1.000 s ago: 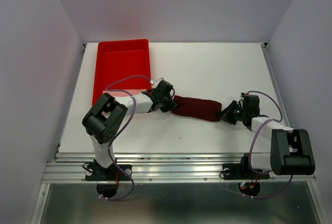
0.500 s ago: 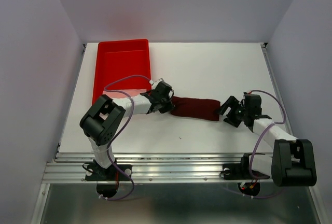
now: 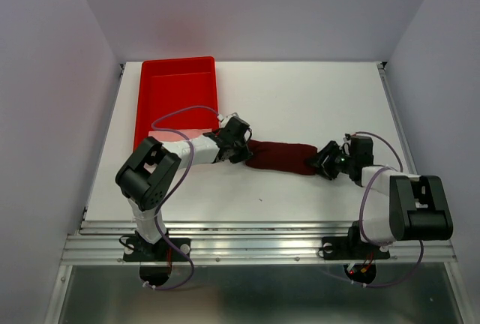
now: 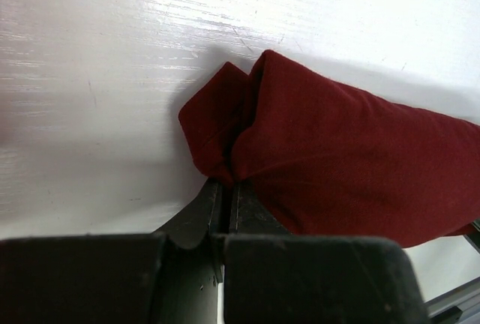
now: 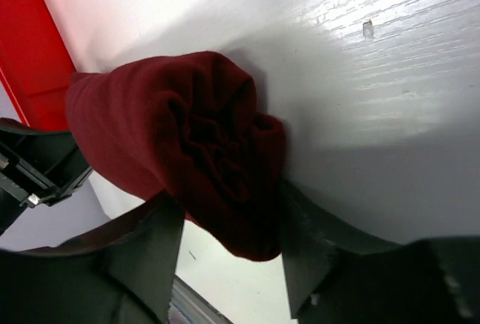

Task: Roll the t-shirts
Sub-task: Pick up the T-shirt from the center of the board.

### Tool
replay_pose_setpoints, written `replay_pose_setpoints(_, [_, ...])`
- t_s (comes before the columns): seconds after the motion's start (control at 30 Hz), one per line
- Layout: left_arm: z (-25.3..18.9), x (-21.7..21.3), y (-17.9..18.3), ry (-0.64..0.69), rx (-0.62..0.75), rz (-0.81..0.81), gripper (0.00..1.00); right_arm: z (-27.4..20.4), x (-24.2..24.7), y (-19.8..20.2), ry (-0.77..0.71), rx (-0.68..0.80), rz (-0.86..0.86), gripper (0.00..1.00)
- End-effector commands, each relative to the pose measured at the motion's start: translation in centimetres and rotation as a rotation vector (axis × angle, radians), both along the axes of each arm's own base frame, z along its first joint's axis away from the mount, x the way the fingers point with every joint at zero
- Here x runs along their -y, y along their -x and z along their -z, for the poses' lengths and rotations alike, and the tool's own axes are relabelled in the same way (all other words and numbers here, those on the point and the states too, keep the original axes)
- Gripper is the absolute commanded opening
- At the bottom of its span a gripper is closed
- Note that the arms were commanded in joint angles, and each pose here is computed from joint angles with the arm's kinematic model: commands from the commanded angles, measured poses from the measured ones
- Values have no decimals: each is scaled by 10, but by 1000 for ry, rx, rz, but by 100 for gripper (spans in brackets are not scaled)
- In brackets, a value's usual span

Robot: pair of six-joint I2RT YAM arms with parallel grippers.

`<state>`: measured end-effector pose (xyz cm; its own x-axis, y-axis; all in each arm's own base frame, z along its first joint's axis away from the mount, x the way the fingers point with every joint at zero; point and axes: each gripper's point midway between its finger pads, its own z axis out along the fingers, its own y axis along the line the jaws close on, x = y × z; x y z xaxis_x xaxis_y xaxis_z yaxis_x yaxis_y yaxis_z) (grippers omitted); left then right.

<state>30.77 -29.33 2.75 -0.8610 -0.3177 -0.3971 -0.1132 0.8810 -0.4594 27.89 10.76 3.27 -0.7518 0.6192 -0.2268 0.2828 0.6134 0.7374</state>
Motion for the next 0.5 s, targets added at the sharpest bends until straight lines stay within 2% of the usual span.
replay_pose_setpoints(0.0, [4,-10,4,-76,-11,23,0,31,6,11,19,-101,39,49])
replay_pose_setpoints(0.03, [4,-10,4,-78,-10,28,0,29,5,7,13,-86,39,39])
replay_pose_setpoints(0.1, [2,-9,1,-83,-1,31,0,28,5,3,10,-80,40,26])
replay_pose_setpoints(0.13, [0,-10,1,-88,1,33,0,25,5,0,9,-69,41,12])
replay_pose_setpoints(0.2, [-4,-11,-1,-96,15,33,0,18,6,-5,15,-50,44,1])
replay_pose_setpoints(0.47, [-70,-15,-20,-113,154,34,0,-45,6,-25,70,78,39,1])
